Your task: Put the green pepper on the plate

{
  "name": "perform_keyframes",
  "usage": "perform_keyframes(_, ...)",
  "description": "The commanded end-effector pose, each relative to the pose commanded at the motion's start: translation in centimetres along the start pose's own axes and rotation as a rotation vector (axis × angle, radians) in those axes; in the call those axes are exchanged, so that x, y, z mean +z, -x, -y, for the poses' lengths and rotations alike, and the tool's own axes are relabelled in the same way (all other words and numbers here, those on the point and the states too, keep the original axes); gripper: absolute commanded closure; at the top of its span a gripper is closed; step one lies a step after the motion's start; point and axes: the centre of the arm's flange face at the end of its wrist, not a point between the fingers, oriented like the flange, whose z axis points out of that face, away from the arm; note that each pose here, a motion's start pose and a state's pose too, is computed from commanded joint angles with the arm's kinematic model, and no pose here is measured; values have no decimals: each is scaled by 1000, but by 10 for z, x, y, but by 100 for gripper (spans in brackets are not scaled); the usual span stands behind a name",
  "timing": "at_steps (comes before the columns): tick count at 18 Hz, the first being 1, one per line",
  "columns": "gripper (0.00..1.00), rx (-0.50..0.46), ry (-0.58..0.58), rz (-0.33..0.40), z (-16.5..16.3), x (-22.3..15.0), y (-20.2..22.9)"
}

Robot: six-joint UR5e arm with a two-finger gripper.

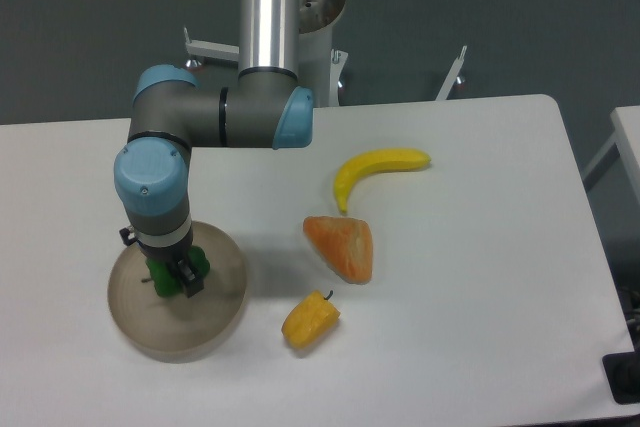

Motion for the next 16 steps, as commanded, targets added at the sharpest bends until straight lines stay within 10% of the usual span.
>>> perform_keyframes(5,0,-4,-27,39,-5,-33,2)
perform_keyframes(16,0,-228,-14,125,-184,-142,103)
